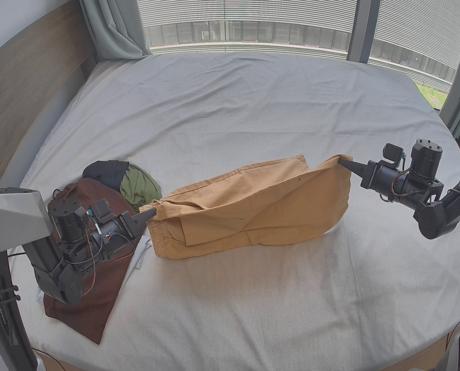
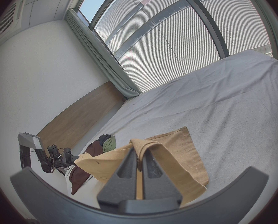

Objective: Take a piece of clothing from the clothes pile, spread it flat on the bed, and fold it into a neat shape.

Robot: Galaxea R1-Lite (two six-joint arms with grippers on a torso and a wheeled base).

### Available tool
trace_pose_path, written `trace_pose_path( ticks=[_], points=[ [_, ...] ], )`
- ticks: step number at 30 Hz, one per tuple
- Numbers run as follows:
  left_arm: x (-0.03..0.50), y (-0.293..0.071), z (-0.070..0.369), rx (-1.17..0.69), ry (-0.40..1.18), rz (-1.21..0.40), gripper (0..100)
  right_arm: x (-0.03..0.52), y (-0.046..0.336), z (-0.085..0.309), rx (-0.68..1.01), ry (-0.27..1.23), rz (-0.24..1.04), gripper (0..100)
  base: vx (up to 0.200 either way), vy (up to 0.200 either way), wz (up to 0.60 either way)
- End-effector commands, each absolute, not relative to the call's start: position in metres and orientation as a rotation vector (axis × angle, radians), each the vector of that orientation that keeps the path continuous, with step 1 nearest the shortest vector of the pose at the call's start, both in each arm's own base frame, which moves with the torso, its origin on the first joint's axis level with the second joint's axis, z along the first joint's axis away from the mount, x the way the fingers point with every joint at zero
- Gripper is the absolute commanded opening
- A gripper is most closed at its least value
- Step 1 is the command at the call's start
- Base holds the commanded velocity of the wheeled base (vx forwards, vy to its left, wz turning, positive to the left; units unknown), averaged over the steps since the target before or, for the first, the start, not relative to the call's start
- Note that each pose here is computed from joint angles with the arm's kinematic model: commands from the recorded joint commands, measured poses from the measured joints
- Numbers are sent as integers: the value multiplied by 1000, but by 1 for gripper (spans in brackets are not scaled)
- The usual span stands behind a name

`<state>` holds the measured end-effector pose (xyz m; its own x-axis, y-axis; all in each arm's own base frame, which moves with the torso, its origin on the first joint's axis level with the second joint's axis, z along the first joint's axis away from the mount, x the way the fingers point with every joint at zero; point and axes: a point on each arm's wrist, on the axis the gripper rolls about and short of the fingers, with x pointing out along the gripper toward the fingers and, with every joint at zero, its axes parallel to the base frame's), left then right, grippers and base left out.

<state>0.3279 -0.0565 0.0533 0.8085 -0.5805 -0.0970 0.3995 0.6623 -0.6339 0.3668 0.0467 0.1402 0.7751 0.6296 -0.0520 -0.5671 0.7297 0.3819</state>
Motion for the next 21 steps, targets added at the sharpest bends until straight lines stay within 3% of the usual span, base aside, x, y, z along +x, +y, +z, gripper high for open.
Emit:
trace_pose_path(
  ticks=[1,21],
  points=[
    [332,-56,54,-651,294,-553,0,377,48,150,356,169,662,0,0,0,0],
    [343,-57,48,-686,293,-544,0,430,52,140,370,224,628,0,0,0,0]
  ],
)
